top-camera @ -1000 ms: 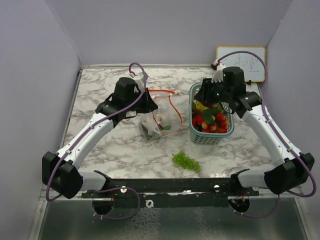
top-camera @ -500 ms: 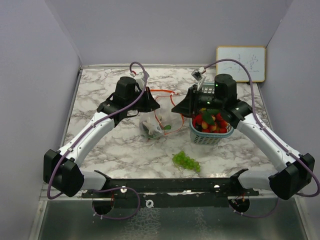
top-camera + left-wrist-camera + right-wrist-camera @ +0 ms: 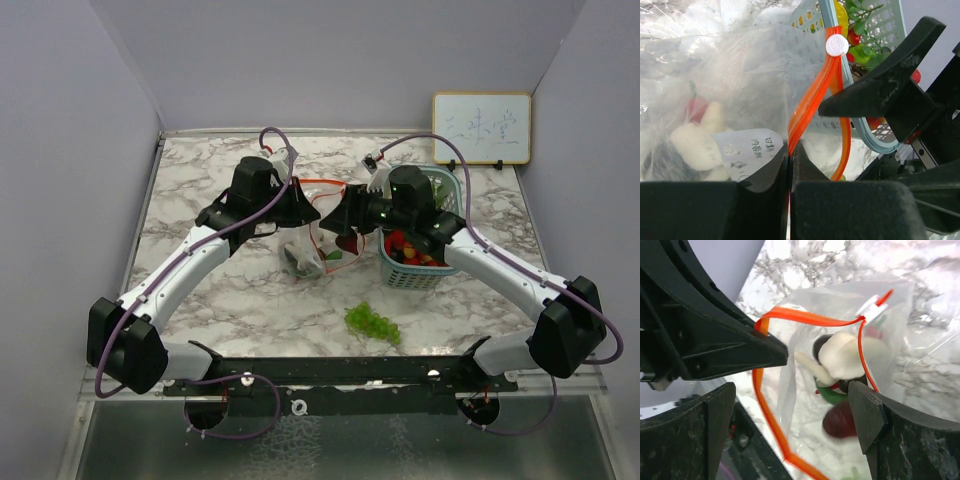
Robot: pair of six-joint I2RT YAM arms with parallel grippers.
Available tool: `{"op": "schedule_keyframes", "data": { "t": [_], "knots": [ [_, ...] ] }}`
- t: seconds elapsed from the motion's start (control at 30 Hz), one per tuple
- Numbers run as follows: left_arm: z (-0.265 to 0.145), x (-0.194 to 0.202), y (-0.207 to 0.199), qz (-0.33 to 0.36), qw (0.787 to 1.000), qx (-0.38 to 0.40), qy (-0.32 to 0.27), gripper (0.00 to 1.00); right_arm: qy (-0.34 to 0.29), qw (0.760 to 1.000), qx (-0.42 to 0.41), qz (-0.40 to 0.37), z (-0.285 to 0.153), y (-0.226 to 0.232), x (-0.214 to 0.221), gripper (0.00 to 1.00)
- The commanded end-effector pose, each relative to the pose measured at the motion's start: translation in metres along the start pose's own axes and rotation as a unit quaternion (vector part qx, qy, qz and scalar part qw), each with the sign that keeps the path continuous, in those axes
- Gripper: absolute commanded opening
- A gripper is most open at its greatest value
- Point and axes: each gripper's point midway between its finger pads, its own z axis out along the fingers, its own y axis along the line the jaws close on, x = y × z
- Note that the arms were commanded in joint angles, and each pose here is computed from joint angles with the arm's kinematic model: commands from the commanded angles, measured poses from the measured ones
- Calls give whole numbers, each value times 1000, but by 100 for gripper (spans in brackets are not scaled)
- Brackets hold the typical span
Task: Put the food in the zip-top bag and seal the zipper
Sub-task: Place the fake fruit in the zipper food storage bag, then pick up the fake fruit from the bin.
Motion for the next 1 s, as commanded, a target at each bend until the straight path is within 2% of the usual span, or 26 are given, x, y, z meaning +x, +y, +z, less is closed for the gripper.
{"op": "schedule_keyframes", "data": {
  "t": [0.0, 0.27, 0.47, 0.53, 0.63, 0.73, 0.87, 0.97],
  "knots": [
    [-8, -5, -9, 4, 1000, 18, -15, 0, -41, 999, 28, -14, 1, -4, -25, 100],
    [-7, 0, -6, 1, 1000, 15, -10, 0, -63, 997, 44, -27, -25, 11, -49, 99],
    [-6, 6, -4, -4, 1000, 19, -6, 0, -78, 984, 159, -27, -54, -9, -72, 99],
    [-6, 8, -3, -6, 1000, 20, -5, 0, -70, 975, 210, -24, -60, -24, -74, 99],
    [-6, 10, -3, -9, 1000, 20, -4, 0, -67, 948, 312, -9, -76, -56, -78, 100],
    [-8, 9, -3, -9, 1000, 19, -5, 0, -56, 920, 388, 4, -92, -94, -81, 90],
    [-10, 6, -4, -2, 1000, 16, -7, 0, -18, 903, 429, 22, -102, -147, -73, 86],
    [-9, 5, -3, -1, 1000, 13, -6, 0, -4, 897, 441, 15, -96, -170, -64, 84]
  ]
}}
